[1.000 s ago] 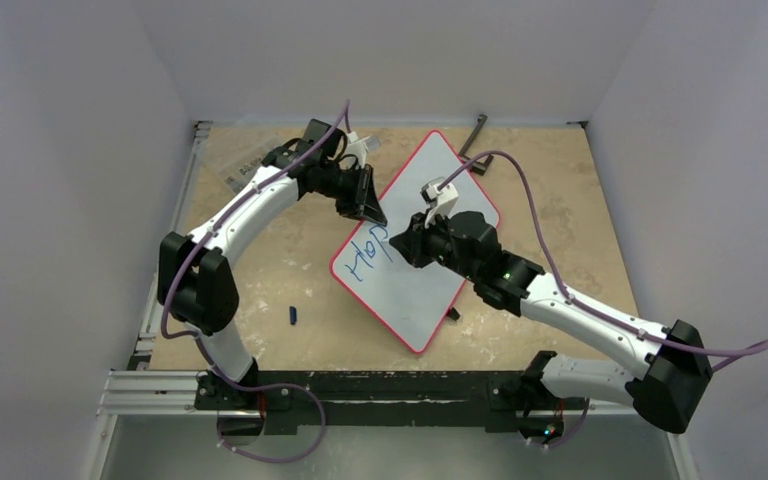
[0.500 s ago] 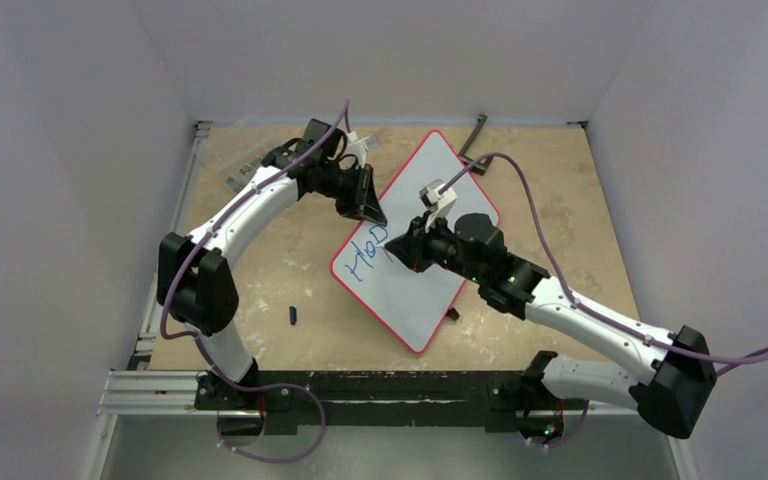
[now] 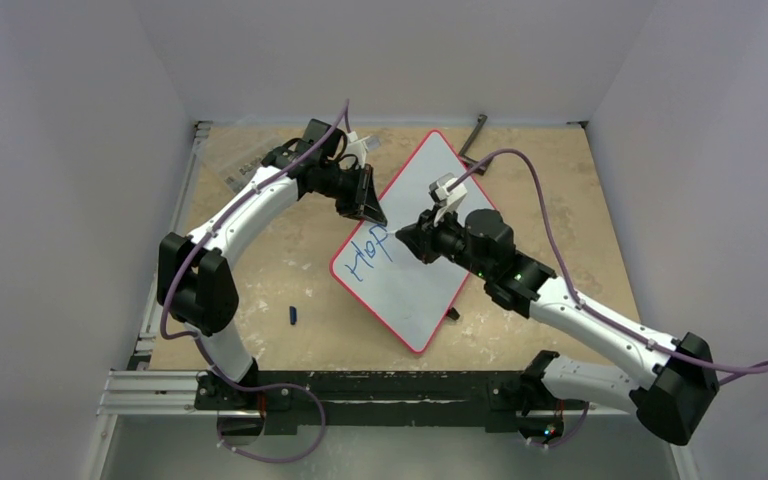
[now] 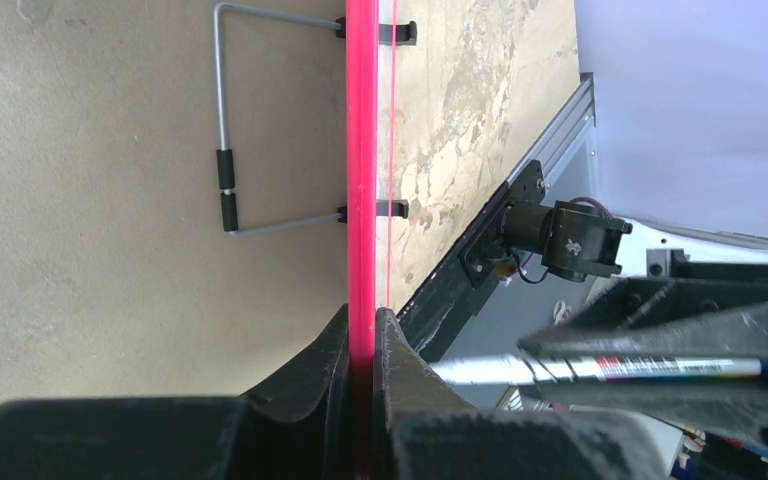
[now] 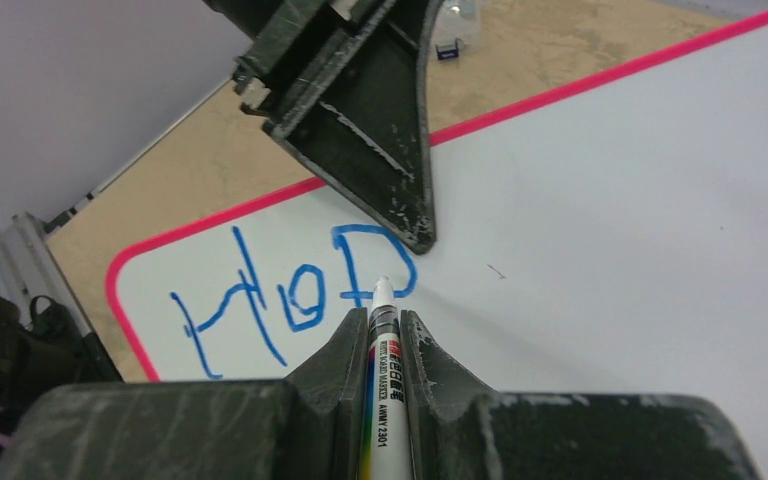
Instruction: Write a sentence on the whiteboard
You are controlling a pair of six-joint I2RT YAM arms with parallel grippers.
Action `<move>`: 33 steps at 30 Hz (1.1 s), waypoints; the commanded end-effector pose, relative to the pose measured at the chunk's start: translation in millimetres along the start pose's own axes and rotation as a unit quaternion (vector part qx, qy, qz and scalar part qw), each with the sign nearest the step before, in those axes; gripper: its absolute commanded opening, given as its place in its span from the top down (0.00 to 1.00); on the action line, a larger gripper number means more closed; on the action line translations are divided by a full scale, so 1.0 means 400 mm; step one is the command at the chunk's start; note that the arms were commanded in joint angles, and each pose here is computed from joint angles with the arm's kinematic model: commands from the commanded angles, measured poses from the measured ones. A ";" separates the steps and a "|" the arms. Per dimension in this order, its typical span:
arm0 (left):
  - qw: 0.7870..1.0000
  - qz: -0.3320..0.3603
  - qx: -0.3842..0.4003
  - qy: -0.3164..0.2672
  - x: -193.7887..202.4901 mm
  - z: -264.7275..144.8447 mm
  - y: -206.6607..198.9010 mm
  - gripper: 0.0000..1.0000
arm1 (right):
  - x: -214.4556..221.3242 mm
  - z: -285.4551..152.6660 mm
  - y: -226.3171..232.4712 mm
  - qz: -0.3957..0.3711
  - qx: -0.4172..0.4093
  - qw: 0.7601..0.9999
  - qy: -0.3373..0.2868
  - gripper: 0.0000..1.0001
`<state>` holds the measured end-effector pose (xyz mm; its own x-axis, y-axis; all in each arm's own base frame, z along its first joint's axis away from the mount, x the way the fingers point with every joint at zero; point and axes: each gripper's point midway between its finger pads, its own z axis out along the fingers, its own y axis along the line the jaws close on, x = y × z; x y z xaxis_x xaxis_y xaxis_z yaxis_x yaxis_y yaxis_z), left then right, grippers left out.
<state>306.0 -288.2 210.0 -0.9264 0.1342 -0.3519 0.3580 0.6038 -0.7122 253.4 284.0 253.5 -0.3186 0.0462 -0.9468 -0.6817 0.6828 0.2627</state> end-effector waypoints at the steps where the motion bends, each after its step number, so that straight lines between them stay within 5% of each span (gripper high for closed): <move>1: 0.998 0.040 0.004 -0.043 -0.036 -0.042 -0.041 1.00 | -0.053 0.010 -0.038 -0.020 0.029 0.999 -0.021 1.00; 33: 0.998 0.044 0.011 -0.044 -0.033 -0.046 -0.055 1.00 | -0.024 0.064 -0.162 -0.015 0.107 0.994 0.009 1.00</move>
<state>305.5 -288.3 208.3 -0.9272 0.1351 -0.3495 0.3561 0.6073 -0.7102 305.1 260.8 228.7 -0.3424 0.0016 -0.9395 -0.5571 0.8049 0.2044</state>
